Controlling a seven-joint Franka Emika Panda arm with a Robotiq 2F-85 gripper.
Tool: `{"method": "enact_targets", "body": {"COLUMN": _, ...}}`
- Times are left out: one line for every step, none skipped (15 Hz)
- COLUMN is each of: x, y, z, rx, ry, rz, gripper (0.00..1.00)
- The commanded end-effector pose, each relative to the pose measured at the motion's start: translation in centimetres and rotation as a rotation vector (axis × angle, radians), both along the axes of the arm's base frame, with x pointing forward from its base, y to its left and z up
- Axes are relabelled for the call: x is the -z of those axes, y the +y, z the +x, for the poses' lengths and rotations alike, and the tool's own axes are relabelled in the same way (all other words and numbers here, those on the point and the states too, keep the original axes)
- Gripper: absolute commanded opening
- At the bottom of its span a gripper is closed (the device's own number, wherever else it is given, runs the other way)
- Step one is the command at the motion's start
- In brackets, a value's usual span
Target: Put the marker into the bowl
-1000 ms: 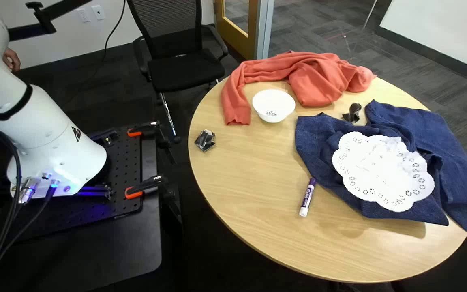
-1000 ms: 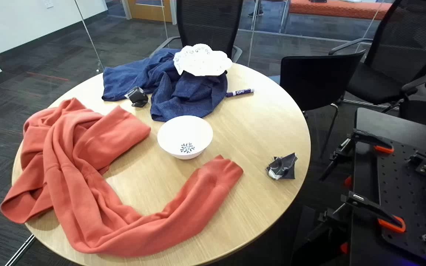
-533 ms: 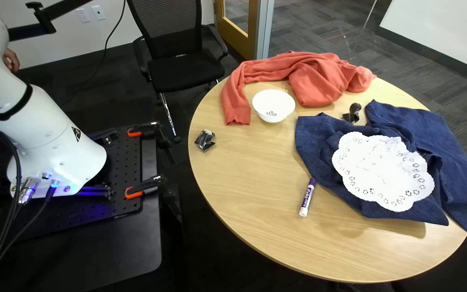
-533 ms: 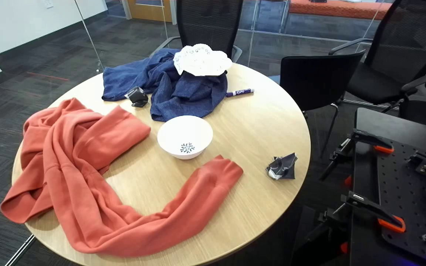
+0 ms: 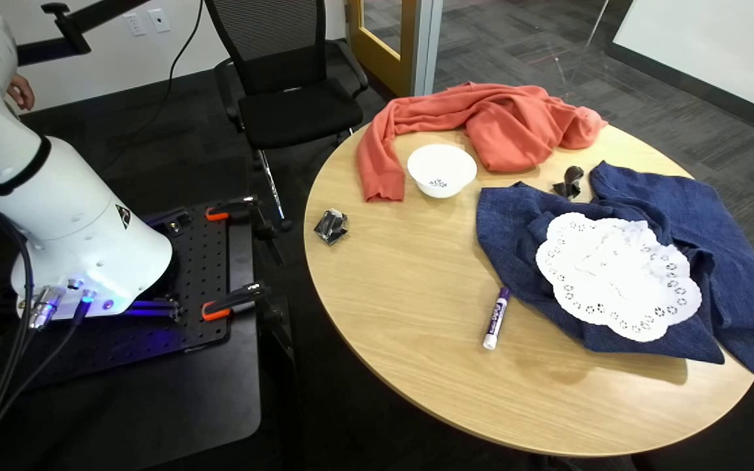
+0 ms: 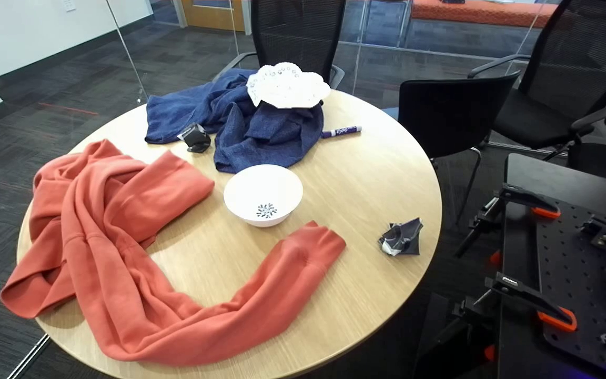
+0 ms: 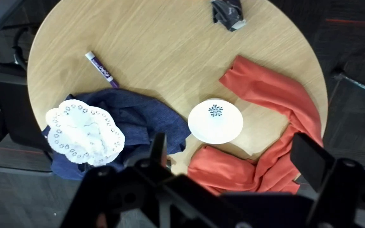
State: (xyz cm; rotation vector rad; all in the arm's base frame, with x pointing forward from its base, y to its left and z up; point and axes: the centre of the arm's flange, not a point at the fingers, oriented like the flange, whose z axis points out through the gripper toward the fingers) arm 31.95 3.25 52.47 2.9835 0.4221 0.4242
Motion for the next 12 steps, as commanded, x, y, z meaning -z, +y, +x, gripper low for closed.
{"method": "enact_targets", "body": {"x": 1.8, "y": -3.3, "z": 4.9, "rx": -0.065, "ry": 0.001, "rz": -0.085, "gripper": 1.0}}
{"method": "enact_targets", "body": {"x": 2.3, "y": -4.1, "z": 5.8, "rx": -0.086, "ry": 0.003, "rz": -0.107, "gripper": 1.0}}
{"method": "enact_targets", "body": {"x": 3.0, "y": -5.0, "z": 6.6, "rx": -0.099, "ry": 0.006, "rz": -0.13, "gripper": 1.0}}
{"method": "enact_targets", "body": {"x": 3.7, "y": -5.9, "z": 7.5, "rx": -0.114, "ry": 0.013, "rz": -0.145, "gripper": 1.0}}
{"method": "enact_targets", "body": {"x": 4.2, "y": -6.6, "z": 8.1, "rx": -0.127, "ry": 0.017, "rz": -0.151, "gripper": 1.0}}
{"method": "enact_targets", "body": {"x": 5.0, "y": -7.3, "z": 8.8, "rx": -0.133, "ry": 0.025, "rz": -0.145, "gripper": 1.0}}
{"method": "enact_targets", "body": {"x": 5.7, "y": -7.8, "z": 9.4, "rx": -0.135, "ry": 0.035, "rz": -0.141, "gripper": 1.0}}
{"method": "enact_targets", "body": {"x": 6.3, "y": -8.3, "z": 9.9, "rx": -0.134, "ry": 0.048, "rz": -0.134, "gripper": 1.0}}
{"method": "enact_targets", "body": {"x": 6.9, "y": -8.7, "z": 10.2, "rx": -0.127, "ry": 0.062, "rz": -0.133, "gripper": 1.0}}
{"method": "enact_targets", "body": {"x": 7.2, "y": -8.9, "z": 10.2, "rx": -0.082, "ry": 0.087, "rz": -0.156, "gripper": 1.0}}
{"method": "enact_targets", "body": {"x": 7.1, "y": -8.1, "z": 8.6, "rx": -0.106, "ry": 0.068, "rz": -0.125, "gripper": 1.0}}
{"method": "enact_targets", "body": {"x": 7.5, "y": -8.5, "z": 8.9, "rx": -0.099, "ry": 0.081, "rz": -0.129, "gripper": 1.0}}
